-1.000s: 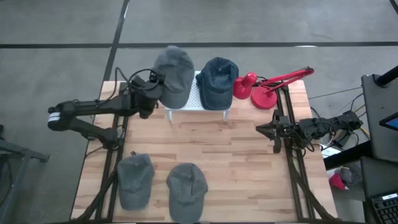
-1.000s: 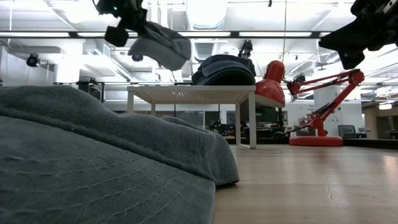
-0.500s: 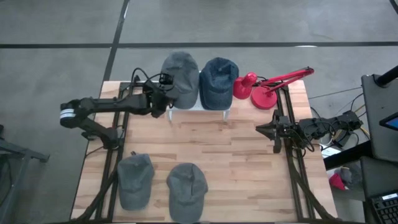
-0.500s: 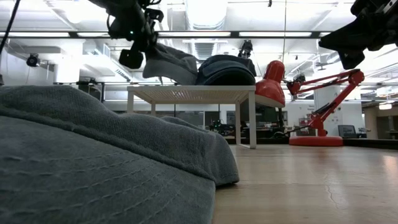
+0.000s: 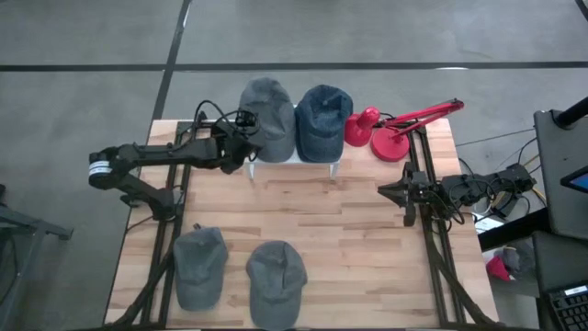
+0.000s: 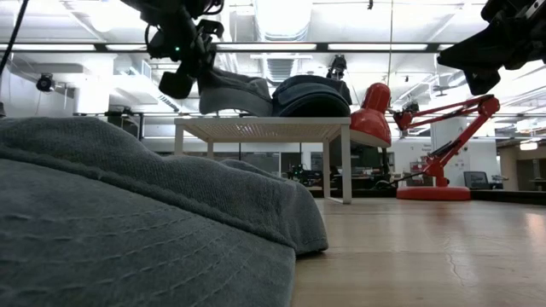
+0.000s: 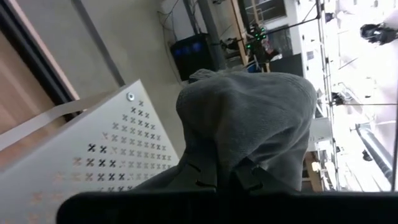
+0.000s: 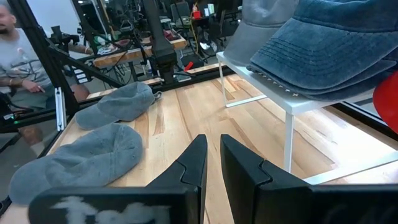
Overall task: Pick & Place hat
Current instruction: Put the top gray cap on the shelf
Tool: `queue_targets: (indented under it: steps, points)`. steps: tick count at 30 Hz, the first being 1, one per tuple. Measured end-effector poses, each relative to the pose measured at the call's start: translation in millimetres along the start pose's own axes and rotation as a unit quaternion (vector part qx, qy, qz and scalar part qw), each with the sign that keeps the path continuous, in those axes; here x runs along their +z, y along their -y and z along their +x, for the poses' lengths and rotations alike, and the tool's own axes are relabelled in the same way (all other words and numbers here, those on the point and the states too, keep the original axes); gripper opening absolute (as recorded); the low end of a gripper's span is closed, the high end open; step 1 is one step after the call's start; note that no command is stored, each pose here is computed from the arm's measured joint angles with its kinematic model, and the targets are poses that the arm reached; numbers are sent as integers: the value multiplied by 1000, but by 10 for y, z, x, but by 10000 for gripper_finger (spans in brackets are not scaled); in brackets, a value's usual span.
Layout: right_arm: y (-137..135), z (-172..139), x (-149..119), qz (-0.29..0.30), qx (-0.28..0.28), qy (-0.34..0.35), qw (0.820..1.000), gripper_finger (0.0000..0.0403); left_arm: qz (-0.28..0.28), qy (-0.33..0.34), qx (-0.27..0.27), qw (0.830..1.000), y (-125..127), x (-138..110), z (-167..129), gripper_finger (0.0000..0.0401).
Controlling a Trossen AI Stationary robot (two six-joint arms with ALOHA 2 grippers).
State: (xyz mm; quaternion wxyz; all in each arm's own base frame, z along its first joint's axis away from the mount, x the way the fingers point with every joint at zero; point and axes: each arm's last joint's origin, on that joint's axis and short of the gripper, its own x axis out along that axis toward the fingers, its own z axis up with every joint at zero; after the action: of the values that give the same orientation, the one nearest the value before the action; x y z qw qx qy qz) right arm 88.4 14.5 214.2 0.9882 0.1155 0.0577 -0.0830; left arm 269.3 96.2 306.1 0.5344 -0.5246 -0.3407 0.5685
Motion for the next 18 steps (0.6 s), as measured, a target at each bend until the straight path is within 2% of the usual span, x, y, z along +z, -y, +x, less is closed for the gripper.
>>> queue_targets:
  steps: [6, 12, 18]
  points:
    - [0, 0, 0, 0, 0, 0, 1000, 43, 11, -8, 11, 1000, -18, 26, -3, 0]
    - [0, 0, 0, 0, 0, 0, 1000, 43, 39, -36, 40, 998, -17, 182, -56, 0]
    - [0, 0, 0, 0, 0, 0, 1000, 43, 52, -43, 36, 997, 35, 273, -100, 0]
